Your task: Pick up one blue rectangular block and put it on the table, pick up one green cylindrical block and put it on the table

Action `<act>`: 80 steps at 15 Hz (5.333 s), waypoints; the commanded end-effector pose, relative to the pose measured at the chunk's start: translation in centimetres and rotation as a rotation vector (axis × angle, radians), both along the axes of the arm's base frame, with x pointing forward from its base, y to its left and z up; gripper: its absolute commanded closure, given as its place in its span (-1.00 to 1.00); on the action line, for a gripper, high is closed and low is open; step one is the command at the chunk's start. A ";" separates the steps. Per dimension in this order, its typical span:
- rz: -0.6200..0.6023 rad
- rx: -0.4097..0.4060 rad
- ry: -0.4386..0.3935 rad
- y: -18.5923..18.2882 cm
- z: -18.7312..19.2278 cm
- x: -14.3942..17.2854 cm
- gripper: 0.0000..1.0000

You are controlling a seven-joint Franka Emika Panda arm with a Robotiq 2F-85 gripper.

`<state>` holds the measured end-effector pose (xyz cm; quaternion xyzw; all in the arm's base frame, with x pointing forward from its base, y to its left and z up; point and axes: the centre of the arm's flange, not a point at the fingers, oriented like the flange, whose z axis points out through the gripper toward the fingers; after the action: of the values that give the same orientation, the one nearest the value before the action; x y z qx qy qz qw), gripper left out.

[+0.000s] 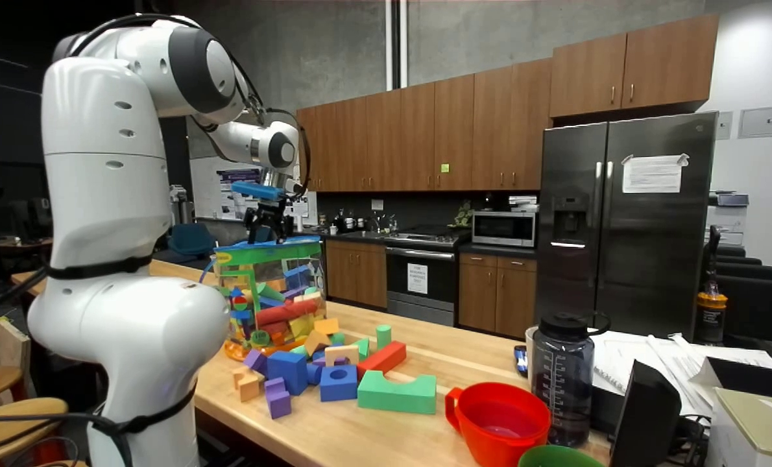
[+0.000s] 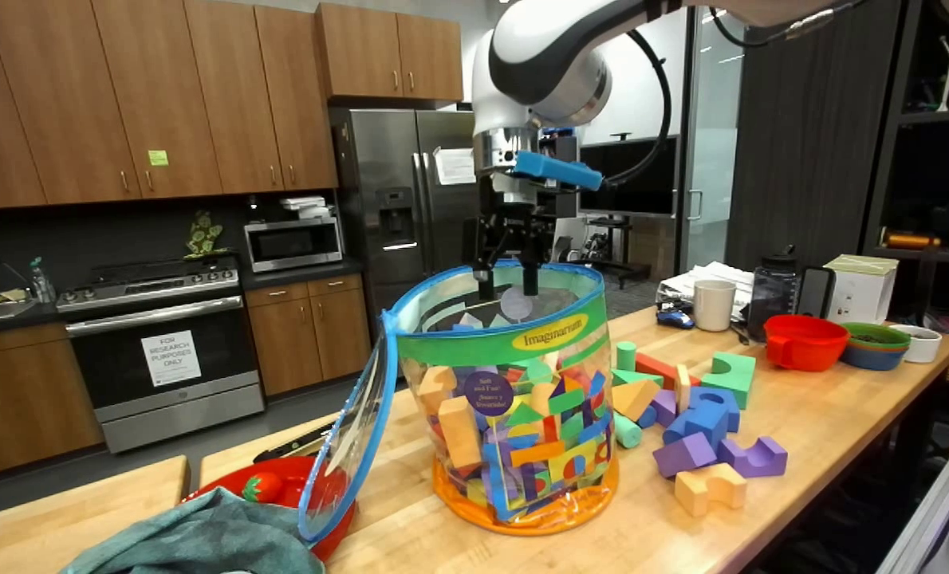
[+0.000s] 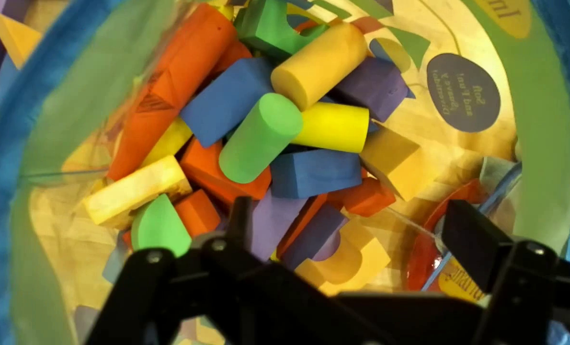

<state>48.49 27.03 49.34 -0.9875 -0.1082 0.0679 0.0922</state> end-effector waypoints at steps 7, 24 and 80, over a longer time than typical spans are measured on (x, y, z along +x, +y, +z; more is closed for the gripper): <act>0.389 -0.042 -0.125 3.8 -4.3 -0.2 -1.00; 0.469 -0.033 -0.287 3.4 -11.2 -1.9 -1.00; 0.241 0.020 -0.351 -1.8 -2.6 4.9 0.13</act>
<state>54.07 25.67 46.10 -0.9594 -0.2534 -0.1054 0.0647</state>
